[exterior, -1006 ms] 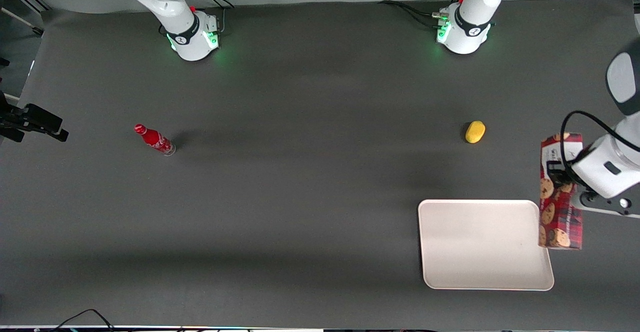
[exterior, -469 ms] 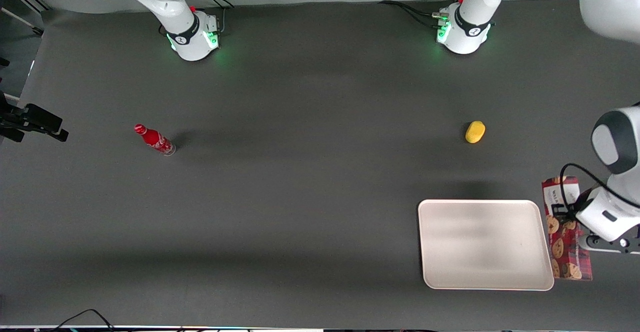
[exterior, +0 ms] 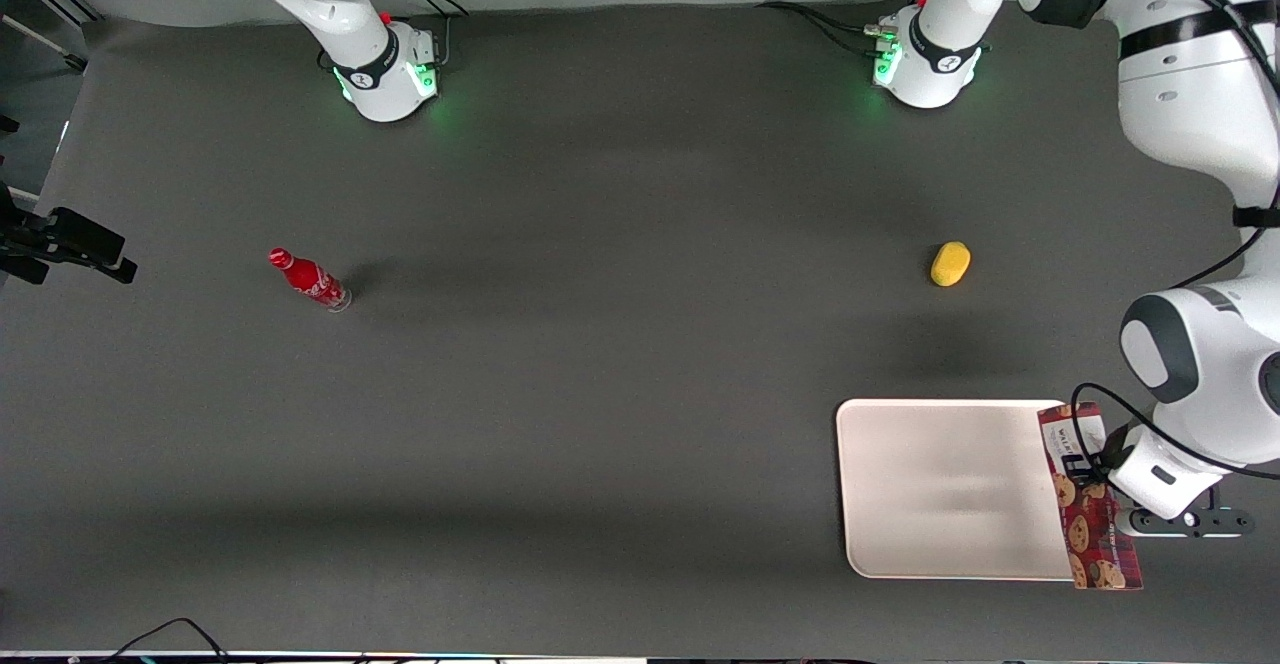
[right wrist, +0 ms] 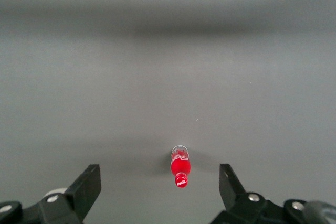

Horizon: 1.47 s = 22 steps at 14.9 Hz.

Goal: Place red cookie box on tray
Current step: 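Lower the box onto the tray and open the left gripper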

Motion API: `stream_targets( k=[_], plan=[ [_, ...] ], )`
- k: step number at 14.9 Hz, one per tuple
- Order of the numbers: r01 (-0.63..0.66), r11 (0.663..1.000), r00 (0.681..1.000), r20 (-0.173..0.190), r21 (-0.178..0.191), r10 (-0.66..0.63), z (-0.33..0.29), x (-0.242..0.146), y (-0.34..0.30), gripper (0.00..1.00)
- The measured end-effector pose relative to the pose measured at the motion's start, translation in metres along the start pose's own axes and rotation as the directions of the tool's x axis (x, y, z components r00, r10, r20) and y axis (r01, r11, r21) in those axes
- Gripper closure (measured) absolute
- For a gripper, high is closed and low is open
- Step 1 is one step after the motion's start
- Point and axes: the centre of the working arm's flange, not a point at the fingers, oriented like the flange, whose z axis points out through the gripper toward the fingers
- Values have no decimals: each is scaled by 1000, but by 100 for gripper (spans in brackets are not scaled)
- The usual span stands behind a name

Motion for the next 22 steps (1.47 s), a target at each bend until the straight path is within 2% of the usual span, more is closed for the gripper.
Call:
stream_targets(
  k=[5,11,15,17,18,22],
  plan=[
    [16,1000,999,-36,-1,-16,34,-1,-15,88],
    [18,999,1000,-13,-48,-19,73,-12,-24,88],
    [13,998,1000,-16,-56,-14,73,-12,-25,85],
    [12,998,1000,-18,-57,-13,73,-11,-25,69],
    [12,998,1000,-20,-57,-13,72,-10,-25,56],
    [11,998,1000,-22,-57,-12,71,-10,-25,18]
  ],
)
